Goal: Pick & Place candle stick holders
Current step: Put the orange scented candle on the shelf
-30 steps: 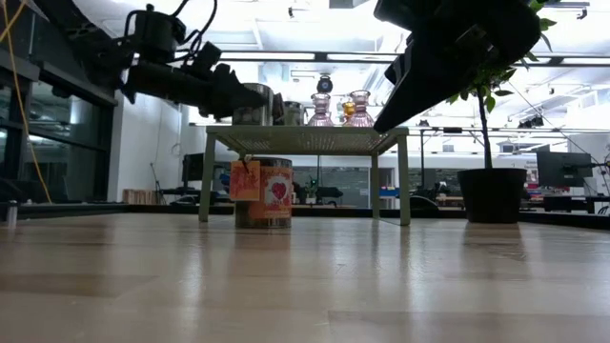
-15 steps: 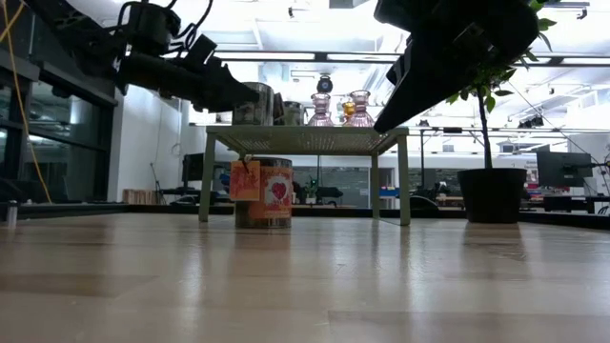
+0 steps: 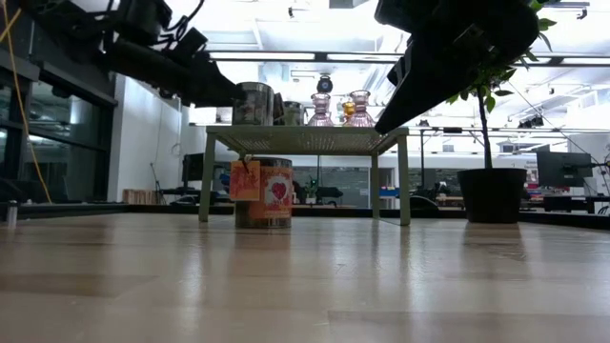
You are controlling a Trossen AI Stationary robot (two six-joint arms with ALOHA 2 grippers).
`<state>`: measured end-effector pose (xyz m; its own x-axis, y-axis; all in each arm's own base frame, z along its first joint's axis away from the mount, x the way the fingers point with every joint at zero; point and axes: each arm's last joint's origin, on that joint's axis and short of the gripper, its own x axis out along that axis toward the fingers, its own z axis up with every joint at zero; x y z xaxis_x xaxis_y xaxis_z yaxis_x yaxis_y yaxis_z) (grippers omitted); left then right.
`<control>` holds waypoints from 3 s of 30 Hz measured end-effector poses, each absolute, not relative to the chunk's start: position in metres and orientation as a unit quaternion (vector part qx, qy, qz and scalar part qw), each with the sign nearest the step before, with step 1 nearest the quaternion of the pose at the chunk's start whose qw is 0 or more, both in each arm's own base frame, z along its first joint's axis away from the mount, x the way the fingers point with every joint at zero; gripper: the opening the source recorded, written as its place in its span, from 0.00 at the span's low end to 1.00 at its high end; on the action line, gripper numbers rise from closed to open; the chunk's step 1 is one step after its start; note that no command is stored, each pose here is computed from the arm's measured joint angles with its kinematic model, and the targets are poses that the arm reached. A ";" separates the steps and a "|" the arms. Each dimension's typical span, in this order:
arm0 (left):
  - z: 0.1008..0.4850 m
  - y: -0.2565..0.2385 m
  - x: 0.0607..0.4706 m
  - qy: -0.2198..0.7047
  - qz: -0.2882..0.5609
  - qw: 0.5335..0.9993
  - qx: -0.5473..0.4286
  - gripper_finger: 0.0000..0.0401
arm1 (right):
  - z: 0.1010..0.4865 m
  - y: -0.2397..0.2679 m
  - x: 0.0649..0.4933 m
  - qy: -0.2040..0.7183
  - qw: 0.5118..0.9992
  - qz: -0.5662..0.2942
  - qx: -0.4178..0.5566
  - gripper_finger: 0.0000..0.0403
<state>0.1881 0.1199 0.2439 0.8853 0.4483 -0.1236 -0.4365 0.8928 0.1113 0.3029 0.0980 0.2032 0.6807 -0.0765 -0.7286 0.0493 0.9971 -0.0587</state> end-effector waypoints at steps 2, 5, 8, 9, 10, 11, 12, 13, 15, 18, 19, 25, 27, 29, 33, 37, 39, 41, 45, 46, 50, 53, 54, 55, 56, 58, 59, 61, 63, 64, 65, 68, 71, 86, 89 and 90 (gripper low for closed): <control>0.246 0.118 0.185 0.074 0.238 0.968 0.041 1.00 | 0.203 0.098 0.303 0.398 0.917 -0.034 -0.017 0.00; 0.250 0.116 0.180 0.074 0.254 0.963 0.044 1.00 | 0.203 0.098 0.303 0.398 0.917 -0.036 -0.018 0.00; 0.252 0.114 0.176 0.080 0.259 0.962 0.042 1.00 | 0.203 0.098 0.303 0.397 0.917 -0.039 -0.014 0.00; 0.252 0.113 0.175 0.082 0.259 0.962 0.040 1.00 | 0.203 0.097 0.303 0.397 0.917 -0.040 -0.013 0.00; 0.253 0.113 0.174 0.083 0.259 0.962 0.040 1.00 | 0.203 0.097 0.303 0.397 0.917 -0.040 -0.013 0.00; 0.253 0.112 0.172 0.084 0.259 0.961 0.039 1.00 | 0.203 0.097 0.303 0.397 0.917 -0.040 -0.013 0.00; 0.253 0.111 0.171 0.089 0.261 0.961 0.037 1.00 | 0.203 0.097 0.303 0.397 0.917 -0.042 -0.014 0.00; 0.252 0.111 0.170 0.096 0.267 0.958 0.033 1.00 | 0.203 0.097 0.303 0.396 0.917 -0.045 -0.014 0.00; 0.250 0.110 0.167 0.114 0.282 0.952 0.027 1.00 | 0.203 0.097 0.303 0.394 0.918 -0.054 -0.011 0.00; 0.250 0.108 0.163 0.122 0.288 0.950 0.018 1.00 | 0.203 0.096 0.303 0.393 0.918 -0.059 -0.009 0.00; 0.250 0.107 0.162 0.123 0.285 0.951 0.014 1.00 | 0.203 0.096 0.303 0.393 0.918 -0.059 -0.009 0.00; 0.250 0.100 0.153 0.139 0.272 0.952 -0.010 1.00 | 0.204 0.095 0.303 0.386 0.919 -0.086 0.006 0.00; 0.250 0.098 0.151 0.143 0.264 0.954 -0.021 1.00 | 0.204 0.095 0.303 0.384 0.919 -0.092 0.013 0.00; 0.249 0.096 0.149 0.149 0.251 0.956 -0.030 1.00 | 0.204 0.095 0.303 0.384 0.918 -0.094 0.018 0.00; 0.249 0.087 0.151 0.156 0.232 0.960 -0.032 1.00 | 0.202 0.094 0.304 0.380 0.917 -0.114 0.026 0.01; 0.248 0.078 0.155 0.162 0.218 0.962 -0.019 1.00 | 0.189 0.095 0.308 0.392 0.909 -0.136 0.032 0.08; 0.248 0.074 0.157 0.164 0.214 0.963 -0.012 1.00 | 0.181 0.096 0.309 0.399 0.904 -0.146 0.038 0.14; 0.247 0.069 0.159 0.170 0.203 0.964 -0.010 1.00 | 0.176 0.096 0.312 0.397 0.903 -0.160 0.045 0.21; 0.243 0.060 0.161 0.191 0.180 0.965 -0.012 1.00 | 0.168 0.097 0.315 0.388 0.902 -0.183 0.056 0.38; 0.242 0.059 0.161 0.197 0.178 0.964 -0.013 1.00 | 0.166 0.097 0.316 0.386 0.901 -0.189 0.056 0.42; 0.239 0.052 0.162 0.212 0.183 0.960 -0.013 1.00 | 0.155 0.098 0.321 0.379 0.901 -0.207 0.052 0.56; 0.238 0.049 0.161 0.224 0.188 0.956 -0.009 1.00 | 0.144 0.098 0.325 0.372 0.899 -0.228 0.039 0.61; 0.238 0.047 0.160 0.224 0.188 0.956 -0.010 1.00 | 0.139 0.098 0.326 0.368 0.897 -0.242 0.035 0.62; 0.238 0.046 0.159 0.221 0.188 0.957 -0.011 1.00 | 0.135 0.097 0.327 0.365 0.895 -0.256 0.032 0.63; 0.239 0.045 0.158 0.221 0.186 0.957 -0.012 1.00 | 0.131 0.097 0.328 0.360 0.893 -0.266 0.031 0.63; 0.240 0.042 0.154 0.221 0.169 0.960 -0.006 1.00 | 0.124 0.097 0.331 0.353 0.894 -0.276 0.029 0.64; 0.241 0.040 0.152 0.221 0.153 0.963 0.000 1.00 | 0.121 0.097 0.332 0.349 0.894 -0.278 0.029 0.64; 0.241 0.036 0.147 0.213 0.121 0.970 0.000 1.00 | 0.116 0.096 0.337 0.338 0.897 -0.283 0.025 0.64; 0.237 0.033 0.139 0.193 0.094 0.977 -0.008 1.00 | 0.109 0.096 0.340 0.336 0.899 -0.280 0.015 0.64; 0.232 0.031 0.135 0.186 0.083 0.979 -0.010 1.00 | 0.107 0.096 0.342 0.334 0.900 -0.278 0.010 0.64; 0.228 0.030 0.130 0.176 0.076 0.981 -0.017 1.00 | 0.106 0.096 0.342 0.330 0.903 -0.274 0.007 0.64; 0.214 0.025 0.117 0.140 0.066 0.987 -0.049 1.00 | 0.099 0.093 0.337 0.289 0.920 -0.263 0.017 0.64; 0.205 0.022 0.106 0.098 0.048 0.992 -0.067 1.00 | 0.089 0.085 0.322 0.245 0.935 -0.252 0.042 0.64; 0.173 0.003 0.098 0.001 0.031 0.995 -0.094 1.00 | 0.090 0.057 0.309 0.161 0.967 -0.195 0.029 0.64; 0.171 -0.003 0.099 -0.001 0.046 0.994 -0.095 1.00 | 0.092 0.050 0.312 0.153 0.970 -0.186 0.025 0.64; 0.170 -0.005 0.099 0.001 0.043 0.995 -0.092 1.00 | 0.093 0.048 0.313 0.152 0.971 -0.184 0.023 0.64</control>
